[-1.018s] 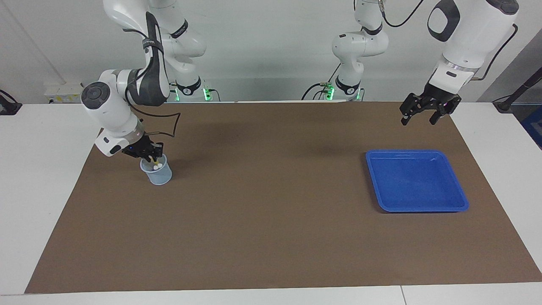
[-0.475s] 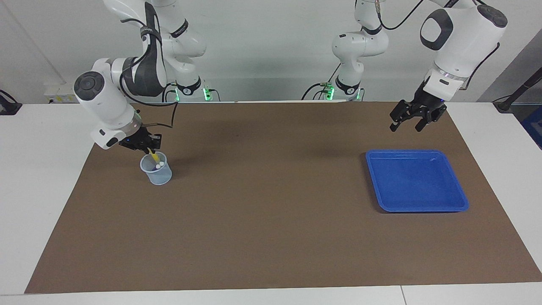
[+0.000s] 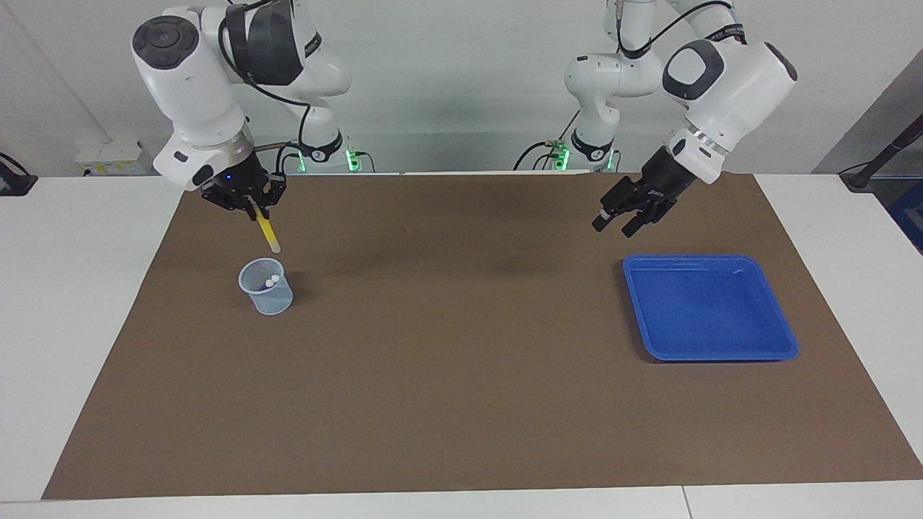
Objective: Right arm passes pens to left for tray arrangement
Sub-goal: 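Lift the yellow pen with the right gripper while the left gripper approaches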
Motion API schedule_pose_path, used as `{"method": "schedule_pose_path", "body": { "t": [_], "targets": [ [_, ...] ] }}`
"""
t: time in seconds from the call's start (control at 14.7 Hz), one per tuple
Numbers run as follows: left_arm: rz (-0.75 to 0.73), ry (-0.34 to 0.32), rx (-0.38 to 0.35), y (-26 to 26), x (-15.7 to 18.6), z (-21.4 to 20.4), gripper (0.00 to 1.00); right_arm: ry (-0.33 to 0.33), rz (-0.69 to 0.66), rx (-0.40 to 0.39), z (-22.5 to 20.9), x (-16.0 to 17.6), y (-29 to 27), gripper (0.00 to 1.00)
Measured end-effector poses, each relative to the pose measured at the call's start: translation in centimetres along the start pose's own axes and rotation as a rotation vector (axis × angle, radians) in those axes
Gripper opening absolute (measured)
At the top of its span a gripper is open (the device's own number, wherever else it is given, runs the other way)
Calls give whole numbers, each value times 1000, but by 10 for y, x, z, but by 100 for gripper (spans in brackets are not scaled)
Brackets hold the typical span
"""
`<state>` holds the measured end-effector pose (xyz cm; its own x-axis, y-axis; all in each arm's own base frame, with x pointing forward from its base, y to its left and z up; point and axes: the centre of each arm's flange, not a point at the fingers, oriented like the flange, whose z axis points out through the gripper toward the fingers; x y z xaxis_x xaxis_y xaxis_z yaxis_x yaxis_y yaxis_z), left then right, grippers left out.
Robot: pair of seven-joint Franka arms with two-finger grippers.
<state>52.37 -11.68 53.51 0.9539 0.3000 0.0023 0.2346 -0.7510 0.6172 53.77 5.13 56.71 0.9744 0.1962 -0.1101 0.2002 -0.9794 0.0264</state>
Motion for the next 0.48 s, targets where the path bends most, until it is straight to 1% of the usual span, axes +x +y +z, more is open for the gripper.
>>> {"method": "schedule_pose_path", "body": {
  "t": [0.07, 0.14, 0.27, 0.48],
  "targets": [
    [-34, -7, -51, 2, -1, -1, 100, 14, -10, 51, -5, 1, -12, 19],
    [-66, -16, -96, 2, -2, 0, 100, 27, -12, 121, -9, 2, -21, 19],
    [-124, -28, -168, 2, -3, 3, 100, 52, 13, 232, -15, 5, -31, 19],
    [-227, -12, -274, -4, -2, 12, 100, 92, 146, 370, -21, 14, -46, 19]
  ]
}}
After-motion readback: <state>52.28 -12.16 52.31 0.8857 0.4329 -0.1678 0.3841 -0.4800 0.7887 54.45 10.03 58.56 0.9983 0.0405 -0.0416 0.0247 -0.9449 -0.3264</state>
